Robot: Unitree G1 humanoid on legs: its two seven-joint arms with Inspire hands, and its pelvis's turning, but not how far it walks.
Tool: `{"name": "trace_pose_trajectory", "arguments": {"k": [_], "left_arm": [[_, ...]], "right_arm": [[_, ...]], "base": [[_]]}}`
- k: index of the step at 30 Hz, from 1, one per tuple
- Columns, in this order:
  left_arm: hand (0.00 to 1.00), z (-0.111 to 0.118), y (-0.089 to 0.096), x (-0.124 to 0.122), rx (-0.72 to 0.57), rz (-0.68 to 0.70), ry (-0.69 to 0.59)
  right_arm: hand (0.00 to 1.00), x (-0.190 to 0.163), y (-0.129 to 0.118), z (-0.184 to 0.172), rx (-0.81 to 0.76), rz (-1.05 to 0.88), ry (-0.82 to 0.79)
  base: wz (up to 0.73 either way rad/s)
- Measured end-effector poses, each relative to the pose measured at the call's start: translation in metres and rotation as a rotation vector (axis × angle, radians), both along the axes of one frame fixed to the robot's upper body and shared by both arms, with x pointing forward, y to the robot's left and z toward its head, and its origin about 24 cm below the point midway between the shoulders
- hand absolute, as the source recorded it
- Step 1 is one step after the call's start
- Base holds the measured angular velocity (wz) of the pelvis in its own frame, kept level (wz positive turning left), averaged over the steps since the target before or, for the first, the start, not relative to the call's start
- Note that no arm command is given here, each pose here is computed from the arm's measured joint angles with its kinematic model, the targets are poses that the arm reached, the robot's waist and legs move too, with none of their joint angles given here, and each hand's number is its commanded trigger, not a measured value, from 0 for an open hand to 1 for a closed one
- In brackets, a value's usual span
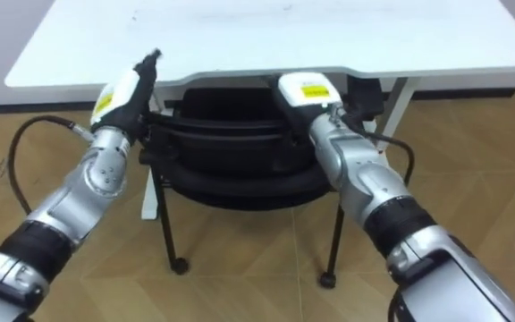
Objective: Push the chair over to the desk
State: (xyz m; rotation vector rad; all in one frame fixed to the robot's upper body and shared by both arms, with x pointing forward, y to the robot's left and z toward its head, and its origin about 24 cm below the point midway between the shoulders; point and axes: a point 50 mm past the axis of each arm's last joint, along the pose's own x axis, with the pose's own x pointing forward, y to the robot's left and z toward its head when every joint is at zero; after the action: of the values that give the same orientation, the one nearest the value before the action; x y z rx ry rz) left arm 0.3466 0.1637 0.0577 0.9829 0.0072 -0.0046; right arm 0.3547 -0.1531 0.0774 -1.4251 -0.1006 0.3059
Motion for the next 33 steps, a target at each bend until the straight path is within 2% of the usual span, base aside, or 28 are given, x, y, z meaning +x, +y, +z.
{"name": "trace_pose_trajectory", "arguments": {"k": [2,4,5,6,7,9,10,11,12,13,14,15,16,17,18,19,21,22,24,25,27,28,30,31,33], "left_arm": [[0.0,0.014,0.008,0.001,0.054,-0.019,-0.027],[0.0,0.025,0.021,0.002,0.082,-0.007,-0.053],[0.0,0.048,0.034,0.003,0.066,0.026,-0.137],[0.0,0.083,0.047,0.001,0.023,0.072,-0.29],[0.0,0.103,0.054,-0.002,0.006,0.095,-0.391],[0.0,0.173,0.088,-0.033,-0.022,0.183,-0.78],[0.0,0.185,0.096,-0.043,-0.018,0.21,-0.859],[0.0,0.201,0.113,-0.062,-0.003,0.264,-0.983],[0.0,0.205,0.13,-0.084,0.006,0.332,-1.072],[0.0,0.2,0.14,-0.096,0.017,0.378,-1.095],[0.0,0.19,0.16,-0.12,0.032,0.462,-1.122],[0.0,0.172,0.181,-0.142,0.05,0.563,-1.096],[0.0,0.163,0.19,-0.152,0.049,0.616,-1.073],[0.0,0.147,0.207,-0.173,0.032,0.718,-1.035],[0.0,0.13,0.218,-0.195,-0.014,0.817,-1.018],[0.0,0.121,0.222,-0.205,-0.044,0.862,-1.01],[0.0,0.085,0.23,-0.245,-0.187,1.037,-0.965],[0.0,0.077,0.231,-0.253,-0.218,1.077,-0.959],[0.0,0.044,0.234,-0.284,-0.362,1.231,-0.94],[0.0,0.034,0.234,-0.291,-0.39,1.274,-0.918],[0.0,-0.017,0.228,-0.318,-0.498,1.46,-0.756],[0.0,-0.032,0.226,-0.324,-0.512,1.506,-0.695],[0.0,-0.089,0.208,-0.349,-0.547,1.641,-0.4],[0.0,-0.103,0.201,-0.359,-0.551,1.672,-0.311],[0.0,-0.147,0.169,-0.401,-0.588,1.81,-0.024]], "right_arm": [[0.0,-0.004,-0.011,0.011,-0.033,0.023,-0.029],[0.0,-0.013,-0.026,0.03,0.006,0.019,-0.104],[0.0,-0.017,-0.04,0.057,0.059,-0.008,-0.22],[0.0,-0.02,-0.058,0.091,0.13,-0.061,-0.376],[0.0,-0.023,-0.067,0.109,0.173,-0.092,-0.466],[0.0,-0.05,-0.101,0.173,0.296,-0.187,-0.826],[0.0,-0.059,-0.108,0.184,0.307,-0.206,-0.907],[0.0,-0.077,-0.122,0.198,0.336,-0.241,-1.04],[0.0,-0.101,-0.14,0.204,0.344,-0.29,-1.153],[0.0,-0.114,-0.149,0.206,0.342,-0.316,-1.207],[0.0,-0.136,-0.166,0.203,0.356,-0.374,-1.278],[0.0,-0.158,-0.185,0.195,0.378,-0.448,-1.326],[0.0,-0.169,-0.195,0.19,0.39,-0.496,-1.344],[0.0,-0.189,-0.212,0.179,0.428,-0.595,-1.367],[0.0,-0.209,-0.226,0.165,0.497,-0.688,-1.379],[0.0,-0.218,-0.231,0.158,0.529,-0.728,-1.382],[0.0,-0.254,-0.24,0.133,0.64,-0.86,-1.413],[0.0,-0.262,-0.242,0.127,0.66,-0.889,-1.42],[0.0,-0.288,-0.247,0.092,0.778,-1.035,-1.395],[0.0,-0.295,-0.247,0.08,0.796,-1.083,-1.366],[0.0,-0.324,-0.243,0.03,0.918,-1.312,-1.233],[0.0,-0.333,-0.243,0.014,0.947,-1.381,-1.196],[0.0,-0.373,-0.236,-0.061,1.05,-1.745,-0.984],[0.0,-0.384,-0.231,-0.08,1.07,-1.84,-0.921],[0.0,-0.429,-0.205,-0.135,1.113,-2.179,-0.76]], "base": [[-0.02],[0.0],[0.0],[0.0],[-0.05],[-0.14],[-0.22],[-0.13],[-0.08],[0.0],[-0.05],[-0.06],[-0.07],[-0.08],[-0.09],[-0.15],[-0.24],[-0.27],[-0.32],[-0.35],[-0.21],[-0.05],[-0.04],[-0.1],[-0.09]]}}
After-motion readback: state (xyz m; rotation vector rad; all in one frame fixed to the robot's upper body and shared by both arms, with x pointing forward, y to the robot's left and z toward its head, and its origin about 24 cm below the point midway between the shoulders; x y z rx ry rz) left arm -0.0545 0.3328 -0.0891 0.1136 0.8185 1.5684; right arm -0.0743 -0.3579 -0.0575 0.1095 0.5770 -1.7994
